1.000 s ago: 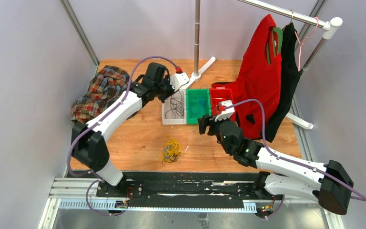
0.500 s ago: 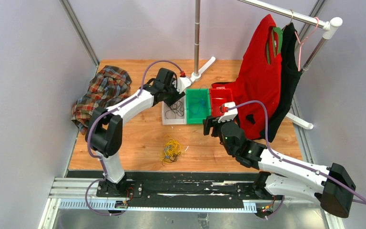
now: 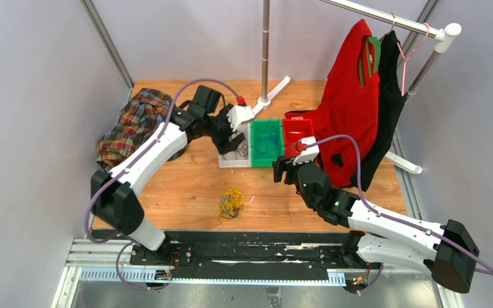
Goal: Untangle the cables
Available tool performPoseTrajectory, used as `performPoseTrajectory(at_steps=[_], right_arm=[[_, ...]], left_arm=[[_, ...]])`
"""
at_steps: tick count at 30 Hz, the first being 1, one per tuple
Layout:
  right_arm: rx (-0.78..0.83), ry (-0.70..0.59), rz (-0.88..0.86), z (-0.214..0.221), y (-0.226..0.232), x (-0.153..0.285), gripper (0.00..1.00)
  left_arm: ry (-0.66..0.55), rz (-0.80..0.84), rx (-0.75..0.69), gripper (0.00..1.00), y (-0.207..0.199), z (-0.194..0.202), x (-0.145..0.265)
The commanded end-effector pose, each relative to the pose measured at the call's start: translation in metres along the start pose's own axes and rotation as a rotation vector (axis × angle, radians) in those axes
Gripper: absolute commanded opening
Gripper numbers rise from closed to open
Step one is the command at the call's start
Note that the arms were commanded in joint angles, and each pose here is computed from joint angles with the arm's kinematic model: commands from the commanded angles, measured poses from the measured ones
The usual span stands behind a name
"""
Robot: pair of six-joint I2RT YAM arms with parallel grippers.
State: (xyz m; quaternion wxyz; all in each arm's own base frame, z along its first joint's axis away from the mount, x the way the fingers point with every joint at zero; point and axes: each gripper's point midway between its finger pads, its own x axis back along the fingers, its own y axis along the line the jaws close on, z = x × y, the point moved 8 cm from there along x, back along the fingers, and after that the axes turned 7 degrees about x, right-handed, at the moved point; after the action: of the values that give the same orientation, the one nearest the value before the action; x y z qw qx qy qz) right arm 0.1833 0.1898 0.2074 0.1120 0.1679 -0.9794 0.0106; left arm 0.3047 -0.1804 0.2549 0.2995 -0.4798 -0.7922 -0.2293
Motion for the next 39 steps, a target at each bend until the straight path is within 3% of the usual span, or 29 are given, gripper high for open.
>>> performPoseTrajectory(at_steps=[1,9,23,25,29,32,39], right_arm=[[-0.006,-0.007,-0.016,-0.008,0.0,0.002,0.73],[0.021,0.056,-0.093,0.003,0.001,0.011,0.69],[-0.06,0.063,-0.092,0.017,-0.009,0.027,0.58],[-0.062,0.069,-0.096,0.019,-0.008,0.027,0.56],[-0.066,0.075,-0.104,0.022,-0.007,0.026,0.52],[-0.071,0.068,-0.109,0.022,-0.006,0.026,0.51],[-0.091,0.042,-0.222,0.017,0.007,0.025,0.54]], left_arm=[[0.09,0.34,-0.048,0.78,-0.061,0.049,0.013],[0.169,0.482,-0.176,0.76,-0.106,0.076,-0.01],[0.216,0.498,-0.32,0.57,-0.105,0.074,-0.069],[0.23,0.487,-0.334,0.49,-0.105,0.077,-0.075],[0.235,0.456,-0.338,0.2,-0.102,0.074,-0.078],[0.225,0.399,-0.341,0.04,-0.097,0.063,-0.067],[0.148,0.344,-0.344,0.01,-0.102,0.031,-0.005]])
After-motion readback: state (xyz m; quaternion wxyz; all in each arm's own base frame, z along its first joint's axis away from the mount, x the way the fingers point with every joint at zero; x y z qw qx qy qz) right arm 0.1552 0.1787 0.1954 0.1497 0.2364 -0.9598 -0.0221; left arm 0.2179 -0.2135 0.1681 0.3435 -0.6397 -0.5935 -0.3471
